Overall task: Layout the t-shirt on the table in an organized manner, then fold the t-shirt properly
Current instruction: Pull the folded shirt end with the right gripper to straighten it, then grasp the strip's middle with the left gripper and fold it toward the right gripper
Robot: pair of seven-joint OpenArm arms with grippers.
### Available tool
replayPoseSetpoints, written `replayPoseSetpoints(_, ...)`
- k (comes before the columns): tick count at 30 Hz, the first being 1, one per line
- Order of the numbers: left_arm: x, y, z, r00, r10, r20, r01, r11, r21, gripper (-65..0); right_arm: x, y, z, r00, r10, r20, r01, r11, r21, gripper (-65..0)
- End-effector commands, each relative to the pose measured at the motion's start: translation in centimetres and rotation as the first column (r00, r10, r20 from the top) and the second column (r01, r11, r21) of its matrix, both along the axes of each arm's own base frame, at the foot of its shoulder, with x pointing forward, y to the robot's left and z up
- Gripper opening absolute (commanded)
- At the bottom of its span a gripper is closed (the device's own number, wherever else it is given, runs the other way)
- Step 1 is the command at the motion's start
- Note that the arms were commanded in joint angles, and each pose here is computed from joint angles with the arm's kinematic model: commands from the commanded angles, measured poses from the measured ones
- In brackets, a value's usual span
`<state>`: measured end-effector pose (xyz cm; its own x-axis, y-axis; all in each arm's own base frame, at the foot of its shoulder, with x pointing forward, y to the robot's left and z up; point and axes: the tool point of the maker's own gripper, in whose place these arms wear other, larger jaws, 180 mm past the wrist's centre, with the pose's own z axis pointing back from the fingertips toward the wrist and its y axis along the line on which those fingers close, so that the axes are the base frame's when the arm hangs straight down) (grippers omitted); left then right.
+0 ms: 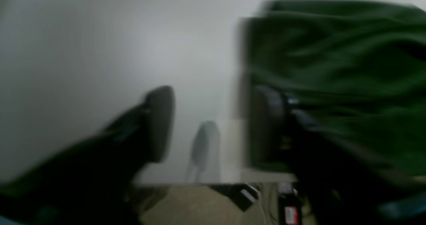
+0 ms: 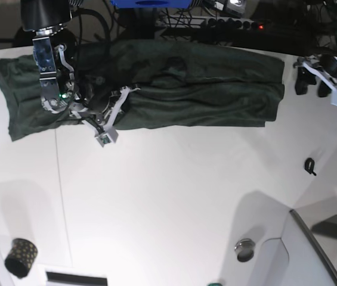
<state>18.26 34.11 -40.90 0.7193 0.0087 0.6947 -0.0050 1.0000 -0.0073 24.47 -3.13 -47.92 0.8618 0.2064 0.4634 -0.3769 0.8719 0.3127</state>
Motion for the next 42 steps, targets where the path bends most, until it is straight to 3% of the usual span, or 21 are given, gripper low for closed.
replayPoseSetpoints(1,0.2,1.4,1.5,0.999,0.019,0.04,-0.02,1.0,0.021,-18.1,1.5,0.2,1.5,0.998,-0.006,0.06,0.005,1.0,0.017,-64.2)
replayPoseSetpoints(3,-0.4,2.6,1.9,0.998,0.052,0.024,-0.052,0.998,0.038,-12.5,2.1,0.4,2.7,0.995,-0.006,0.102,0.004,1.0,0.023,-64.2)
replayPoseSetpoints(6,-0.5,2.3,1.5,0.998,0.058,0.018,-0.059,0.998,0.02,-9.2,2.7,0.7,5.2,0.983,-0.003,0.181,-0.003,0.999,0.037,-64.2)
replayPoseSetpoints(11,1.1,-1.3,0.4,0.997,0.002,0.081,0.013,0.984,-0.178,-9.2,2.8,0.8,9.3,0.954,-0.012,0.298,-0.004,0.999,0.054,-64.2)
replayPoseSetpoints(20,2.3,-3.5,-5.0,0.999,0.043,-0.013,-0.045,0.941,-0.335,-9.9,1.8,-1.3,9.3,0.952,0.017,0.305,-0.016,1.0,-0.006,-64.2)
replayPoseSetpoints(29,1.8,-9.4,-7.9,0.989,-0.117,-0.094,0.07,0.915,-0.397,-11.0,1.7,-1.7,9.2,0.953,0.016,0.303,-0.013,1.0,-0.013,-64.2)
replayPoseSetpoints(32,1.7,-10.2,-8.2,0.984,-0.143,-0.103,0.09,0.91,-0.405,-24.0,2.2,-2.4,9.4,0.948,-0.01,0.318,0.014,1.0,-0.01,-64.2)
replayPoseSetpoints(36,2.9,-9.9,-7.7,0.988,-0.134,-0.081,0.091,0.911,-0.402,-61.4,2.5,-3.7,9.5,0.94,-0.061,0.335,0.064,0.998,0.002,-64.2)
replayPoseSetpoints(37,3.3,-9.7,-7.8,0.988,-0.127,-0.082,0.083,0.911,-0.404,-65.0,2.6,-4.0,9.5,0.939,-0.067,0.336,0.071,0.997,0.0,-64.2)
replayPoseSetpoints(42,6.0,-7.6,-8.3,0.993,-0.07,-0.091,0.026,0.91,-0.414,-65.0,2.4,-5.9,9.2,0.938,-0.11,0.33,0.121,0.993,-0.014,-64.2)
